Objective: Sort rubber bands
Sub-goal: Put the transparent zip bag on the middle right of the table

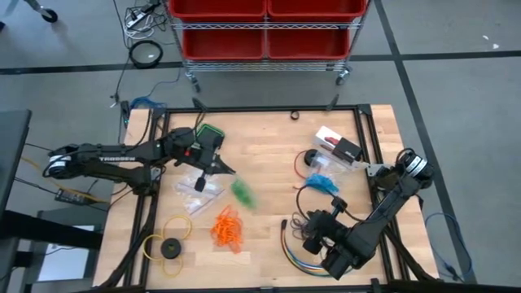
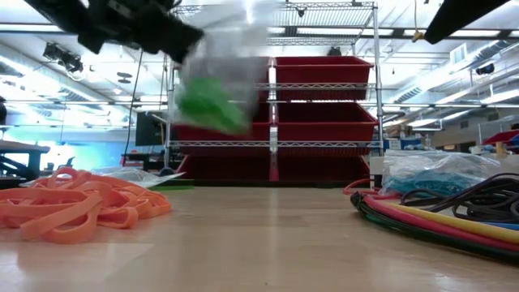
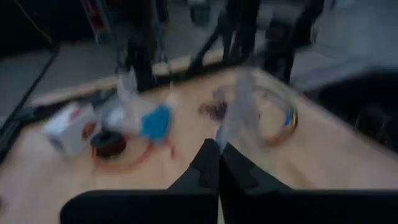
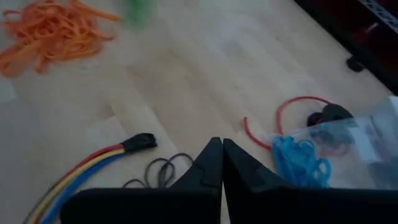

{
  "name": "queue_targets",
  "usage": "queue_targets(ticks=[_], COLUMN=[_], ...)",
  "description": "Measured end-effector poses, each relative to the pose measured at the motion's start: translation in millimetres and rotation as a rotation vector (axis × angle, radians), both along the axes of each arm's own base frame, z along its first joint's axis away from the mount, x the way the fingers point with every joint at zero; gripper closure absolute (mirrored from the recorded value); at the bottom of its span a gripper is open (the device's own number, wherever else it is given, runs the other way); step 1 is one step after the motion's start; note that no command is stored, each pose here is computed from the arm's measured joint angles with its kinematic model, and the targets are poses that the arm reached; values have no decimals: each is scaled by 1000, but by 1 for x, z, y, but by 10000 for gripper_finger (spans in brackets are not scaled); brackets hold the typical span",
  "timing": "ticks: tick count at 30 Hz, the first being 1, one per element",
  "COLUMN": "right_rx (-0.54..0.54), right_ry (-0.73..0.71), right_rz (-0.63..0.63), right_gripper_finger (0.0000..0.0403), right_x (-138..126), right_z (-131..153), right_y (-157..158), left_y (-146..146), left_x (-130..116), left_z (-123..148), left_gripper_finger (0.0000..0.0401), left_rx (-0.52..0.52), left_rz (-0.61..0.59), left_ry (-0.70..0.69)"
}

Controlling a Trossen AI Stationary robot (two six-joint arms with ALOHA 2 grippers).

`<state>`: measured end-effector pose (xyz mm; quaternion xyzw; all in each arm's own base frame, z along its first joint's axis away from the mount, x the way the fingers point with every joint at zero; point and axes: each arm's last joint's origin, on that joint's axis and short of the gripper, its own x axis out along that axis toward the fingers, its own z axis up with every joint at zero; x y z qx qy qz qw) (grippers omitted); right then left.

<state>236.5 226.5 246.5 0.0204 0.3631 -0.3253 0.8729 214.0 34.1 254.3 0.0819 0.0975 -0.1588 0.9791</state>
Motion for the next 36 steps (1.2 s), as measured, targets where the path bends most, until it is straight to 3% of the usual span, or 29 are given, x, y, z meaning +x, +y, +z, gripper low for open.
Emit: queue_targets(ticks=[6,14,26,36], right_rx=[-8,3,115,156], right_ry=[-28,-72,-147,-203], right_rz=[-35,-54,10,19], right_gripper_finger=[403,403,403,403], right_x=[-4,-4,-22,-33], right_z=[1,2,1,1], right_y=[-1,0,28,39], left_y=[-1,5,24,36], left_x=[2,27,110,198], left_z=[-4,-10,-29,-31], left_gripper_finger=[401,401,401,401], left_rx=[-50,-57,-97,-176], left_rz=[-22,19,13,-50], left_ry=[-46,-124,-47,-62])
